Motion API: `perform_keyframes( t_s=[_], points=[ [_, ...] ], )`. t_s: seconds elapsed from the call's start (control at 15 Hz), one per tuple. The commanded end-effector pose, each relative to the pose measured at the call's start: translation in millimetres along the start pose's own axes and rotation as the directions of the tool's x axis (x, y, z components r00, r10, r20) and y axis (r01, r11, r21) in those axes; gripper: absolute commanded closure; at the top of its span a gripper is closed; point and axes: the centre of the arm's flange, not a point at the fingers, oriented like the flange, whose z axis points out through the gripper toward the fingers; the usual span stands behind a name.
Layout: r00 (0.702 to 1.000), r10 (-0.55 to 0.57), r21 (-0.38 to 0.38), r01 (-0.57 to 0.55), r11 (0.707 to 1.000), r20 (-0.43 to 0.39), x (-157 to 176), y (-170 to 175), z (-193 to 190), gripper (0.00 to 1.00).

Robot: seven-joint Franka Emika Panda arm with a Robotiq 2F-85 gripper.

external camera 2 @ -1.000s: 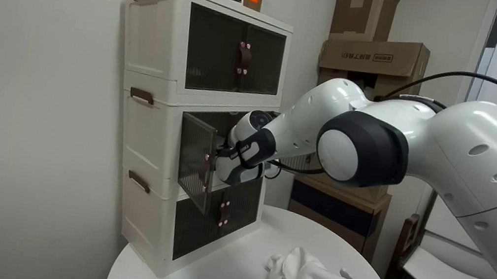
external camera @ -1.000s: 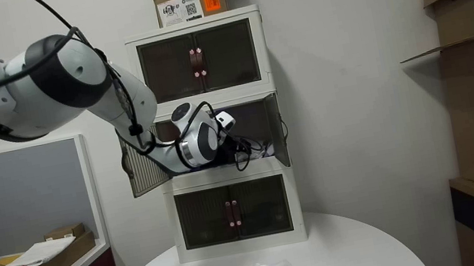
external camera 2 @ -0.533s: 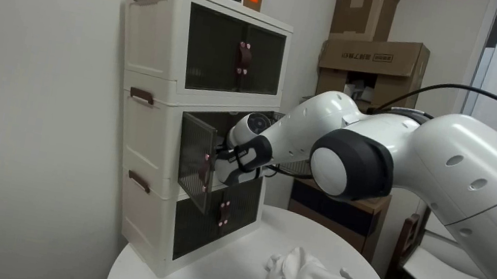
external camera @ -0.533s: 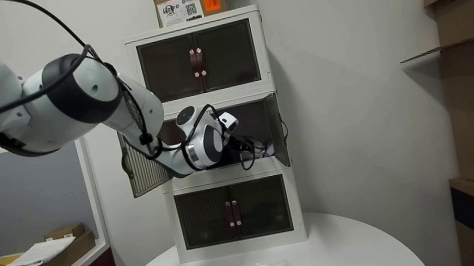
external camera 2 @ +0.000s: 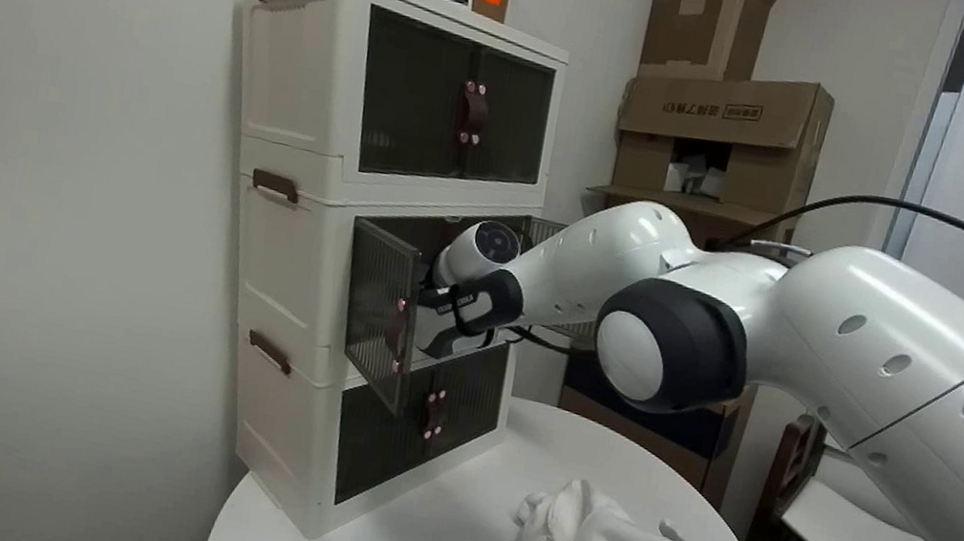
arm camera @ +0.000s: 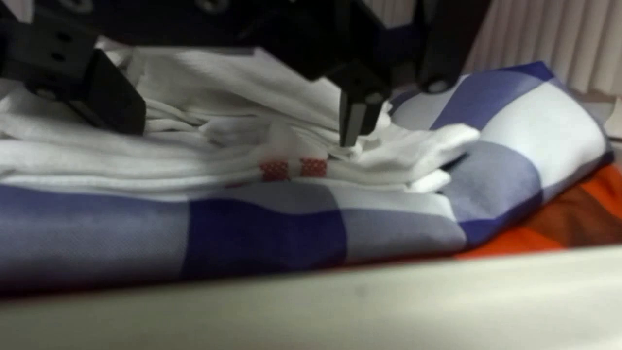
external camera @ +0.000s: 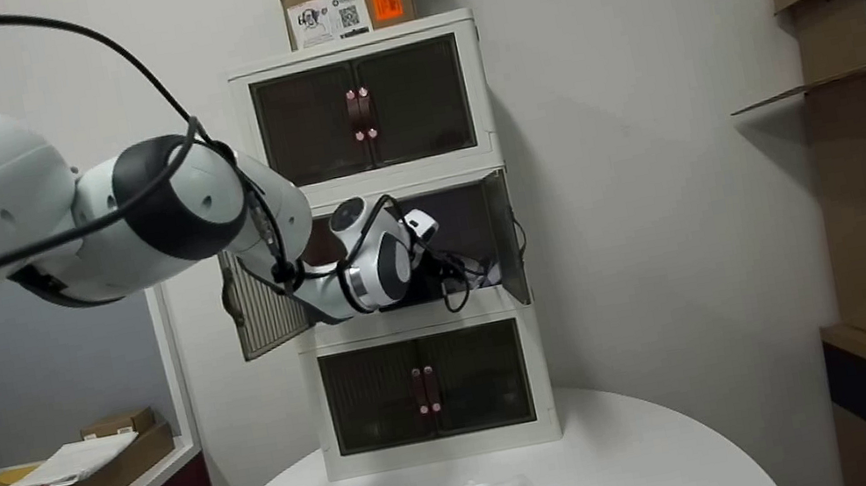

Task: Remove one towel from the middle cabinet

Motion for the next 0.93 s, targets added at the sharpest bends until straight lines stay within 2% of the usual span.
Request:
perform_keyframes(
  t_s=[0.0, 0.4, 0.87],
  points=[
    [0.999, -0.036, 0.032, 0.036, 0.999, -0.01, 23, 1, 28, 0.0],
    [0.997, -0.062, 0.018, 0.063, 0.998, -0.049, 39, 6, 33, 0.0],
    [0.981, -0.168, -0.051, 0.164, 0.985, -0.101, 21, -1, 52, 0.0]
  ],
)
